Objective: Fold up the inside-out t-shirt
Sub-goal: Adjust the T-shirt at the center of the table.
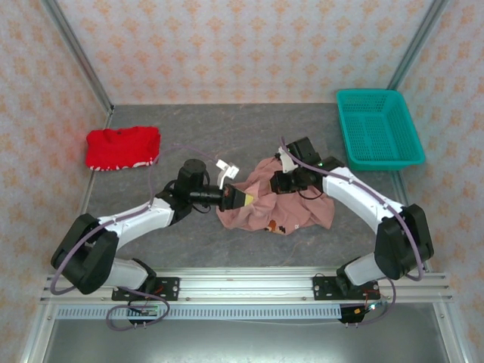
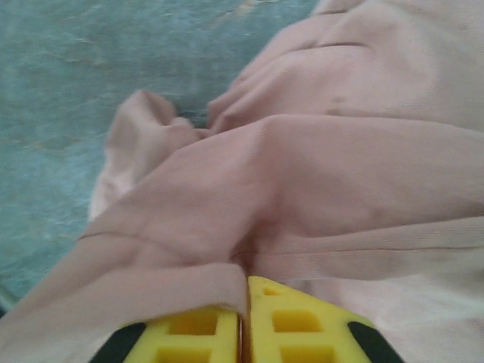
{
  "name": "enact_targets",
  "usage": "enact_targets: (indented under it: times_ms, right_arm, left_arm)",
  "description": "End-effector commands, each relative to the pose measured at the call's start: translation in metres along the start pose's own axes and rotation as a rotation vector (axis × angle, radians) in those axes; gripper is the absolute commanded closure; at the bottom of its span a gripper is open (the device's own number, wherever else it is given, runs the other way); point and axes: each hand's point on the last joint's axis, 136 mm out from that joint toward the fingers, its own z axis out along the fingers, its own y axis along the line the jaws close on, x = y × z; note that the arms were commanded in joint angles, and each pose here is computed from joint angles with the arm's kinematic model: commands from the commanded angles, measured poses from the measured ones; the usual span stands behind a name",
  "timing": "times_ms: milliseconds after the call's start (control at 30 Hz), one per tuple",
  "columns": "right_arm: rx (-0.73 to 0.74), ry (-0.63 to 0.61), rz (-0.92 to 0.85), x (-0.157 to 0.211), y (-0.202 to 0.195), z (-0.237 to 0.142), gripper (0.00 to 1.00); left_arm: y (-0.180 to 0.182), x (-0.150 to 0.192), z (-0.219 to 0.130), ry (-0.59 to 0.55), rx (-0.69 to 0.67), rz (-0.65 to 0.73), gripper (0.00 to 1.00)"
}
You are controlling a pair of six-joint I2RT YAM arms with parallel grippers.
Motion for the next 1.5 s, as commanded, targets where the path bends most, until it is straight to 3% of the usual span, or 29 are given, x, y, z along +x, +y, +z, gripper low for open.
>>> enact_targets:
  times_ms: [0, 133, 267, 400, 533, 733, 1000, 1200, 1367, 1400, 1467]
  right_arm:
    - [0.153, -0.006, 0.002, 0.001, -0.025, -0.01, 0.81]
    - [-0.038, -0.127, -0.126, 0.003, 0.013, -0.036, 0.67]
    - [-0.271, -0.261, -0.305, 0.014, 0.064, -0.065, 0.63]
    - [-0.464, -0.284, -0.417, 0.033, 0.099, -0.072, 0.62]
    - [-0.548, -0.279, -0.466, 0.041, 0.11, -0.063, 0.6]
    - [-0.591, -0.287, -0.498, 0.036, 0.116, -0.055, 0.59]
    - [-0.589, -0.266, -0.502, 0.037, 0.114, -0.047, 0.66]
    - [-0.586, -0.266, -0.498, 0.038, 0.114, -0.049, 0.96]
    - [-0.535, -0.269, -0.465, 0.038, 0.108, -0.055, 1.0]
    - [-0.521, -0.263, -0.447, 0.038, 0.106, -0.057, 1.0]
    - [-0.511, -0.235, -0.412, 0.038, 0.106, -0.061, 1.0]
  left_arm:
    - [-0.027, -0.003, -0.006, 0.014, 0.056, 0.098, 1.0]
    - [-0.018, -0.005, -0.007, -0.002, 0.019, 0.085, 1.0]
    - [-0.013, -0.013, -0.004, -0.024, 0.011, 0.052, 1.0]
    - [-0.011, -0.018, -0.006, -0.039, -0.001, 0.036, 1.0]
    - [-0.012, -0.018, -0.008, -0.044, -0.006, 0.037, 1.0]
    - [-0.015, -0.016, -0.01, -0.032, -0.013, 0.045, 1.0]
    - [-0.014, -0.017, -0.011, -0.034, -0.018, 0.047, 1.0]
    - [-0.013, -0.017, -0.011, -0.037, -0.027, 0.046, 1.0]
    - [-0.007, -0.018, -0.013, -0.041, -0.06, 0.047, 1.0]
    - [-0.005, -0.017, -0.014, -0.037, -0.078, 0.048, 0.96]
    - [0.0, -0.016, -0.016, -0.031, -0.114, 0.06, 0.8]
